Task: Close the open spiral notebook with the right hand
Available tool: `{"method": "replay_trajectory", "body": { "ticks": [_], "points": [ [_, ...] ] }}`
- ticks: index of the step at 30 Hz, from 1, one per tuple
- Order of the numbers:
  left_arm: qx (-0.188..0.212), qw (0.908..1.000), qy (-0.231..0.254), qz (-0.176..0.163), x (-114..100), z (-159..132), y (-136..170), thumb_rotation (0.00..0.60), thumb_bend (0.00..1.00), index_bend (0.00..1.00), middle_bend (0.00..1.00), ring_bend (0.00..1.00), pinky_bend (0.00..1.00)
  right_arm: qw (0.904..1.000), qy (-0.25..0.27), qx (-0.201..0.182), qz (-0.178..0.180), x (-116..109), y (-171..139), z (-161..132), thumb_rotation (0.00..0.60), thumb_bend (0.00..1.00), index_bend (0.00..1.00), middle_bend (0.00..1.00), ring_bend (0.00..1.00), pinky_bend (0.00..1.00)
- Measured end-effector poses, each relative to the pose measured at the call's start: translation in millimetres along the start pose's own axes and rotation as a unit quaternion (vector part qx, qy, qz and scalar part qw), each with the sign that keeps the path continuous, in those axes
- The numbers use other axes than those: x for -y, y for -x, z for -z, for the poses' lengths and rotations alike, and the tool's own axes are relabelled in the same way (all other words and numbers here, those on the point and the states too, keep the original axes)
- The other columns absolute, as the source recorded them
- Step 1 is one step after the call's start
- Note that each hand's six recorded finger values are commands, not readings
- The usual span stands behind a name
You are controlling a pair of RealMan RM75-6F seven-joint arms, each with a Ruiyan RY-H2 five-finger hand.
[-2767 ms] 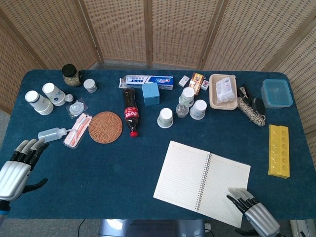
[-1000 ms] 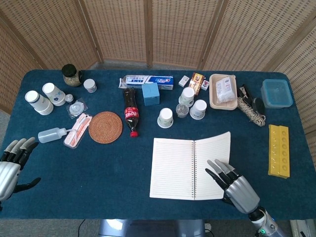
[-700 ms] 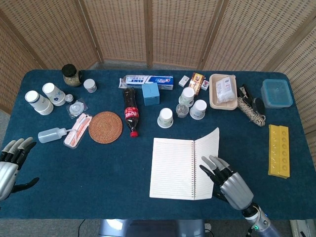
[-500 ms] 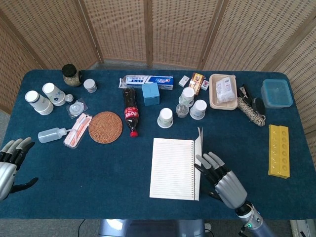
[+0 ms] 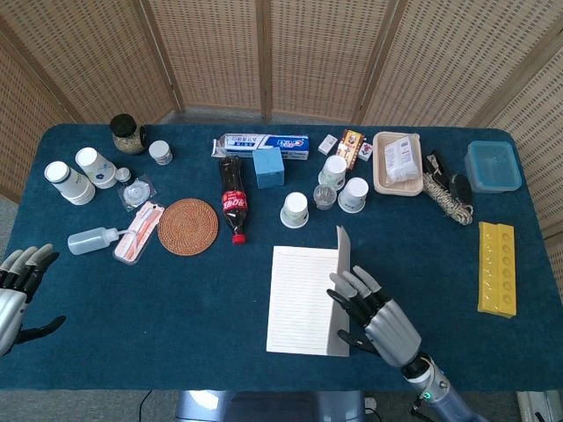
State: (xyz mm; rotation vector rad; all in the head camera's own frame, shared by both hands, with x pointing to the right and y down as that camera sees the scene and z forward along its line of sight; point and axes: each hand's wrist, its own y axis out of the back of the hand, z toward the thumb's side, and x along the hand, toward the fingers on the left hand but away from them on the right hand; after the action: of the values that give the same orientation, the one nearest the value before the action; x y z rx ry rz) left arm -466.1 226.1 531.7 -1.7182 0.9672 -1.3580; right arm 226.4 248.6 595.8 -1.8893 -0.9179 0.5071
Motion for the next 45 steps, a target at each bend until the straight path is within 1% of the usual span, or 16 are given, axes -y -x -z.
{"method": "replay_trajectory", "body": {
  "ticks": [4,7,12,18,23,28,32,39,45],
  "points": [
    [-0.001,1.0,-0.002,0.0,-1,-1,1,0.6,0.07,0.0,0.0,0.0,0.04,0.9999,0.009,-0.014,0.003,5,13,-11,0.6,0.21,0.0,0.0,0.0,0.06],
    [-0.002,1.0,-0.002,0.001,-1,0,1,0.6,0.07,0.0,0.0,0.0,0.04,0.9996,0.015,-0.024,-0.006,12,21,-18,0.6,0.21,0.0,0.0,0.0,0.07],
    [-0.003,1.0,-0.003,0.004,1,0,1,0.6,0.07,0.0,0.0,0.0,0.04,0.9983,0.022,-0.041,-0.037,25,36,-27,0.6,0.2,0.0,0.0,0.0,0.07],
    [-0.007,0.9999,-0.004,0.01,4,3,0,0.6,0.07,0.0,0.0,0.0,0.04,0.9957,0.028,-0.041,-0.078,37,46,-28,0.6,0.2,0.0,0.0,0.0,0.08],
    [-0.006,0.9999,-0.006,0.009,3,2,0,0.6,0.07,0.0,0.0,0.0,0.04,0.9935,0.028,-0.038,-0.104,41,54,-27,0.6,0.2,0.0,0.0,0.0,0.08],
    [-0.006,0.9999,-0.006,0.013,5,1,-2,0.6,0.07,0.0,0.0,0.0,0.04,0.9919,0.024,-0.029,-0.121,43,59,-22,0.6,0.2,0.0,0.0,0.0,0.09],
    [-0.005,0.9999,-0.007,0.013,5,0,-2,0.6,0.07,0.0,0.0,0.0,0.04,0.9911,0.021,-0.012,-0.131,42,66,-14,0.6,0.2,0.0,0.0,0.0,0.09],
    [-0.008,0.9999,-0.008,0.013,4,2,-1,0.6,0.07,0.0,0.0,0.0,0.04,0.99,0.025,0.016,-0.138,26,75,1,0.6,0.2,0.0,0.0,0.0,0.11],
    [-0.003,0.9999,-0.007,0.013,4,-1,-2,0.6,0.07,0.0,0.0,0.0,0.04,0.9854,0.034,0.047,-0.16,13,83,15,0.6,0.19,0.0,0.0,0.0,0.11]
  ]
}}
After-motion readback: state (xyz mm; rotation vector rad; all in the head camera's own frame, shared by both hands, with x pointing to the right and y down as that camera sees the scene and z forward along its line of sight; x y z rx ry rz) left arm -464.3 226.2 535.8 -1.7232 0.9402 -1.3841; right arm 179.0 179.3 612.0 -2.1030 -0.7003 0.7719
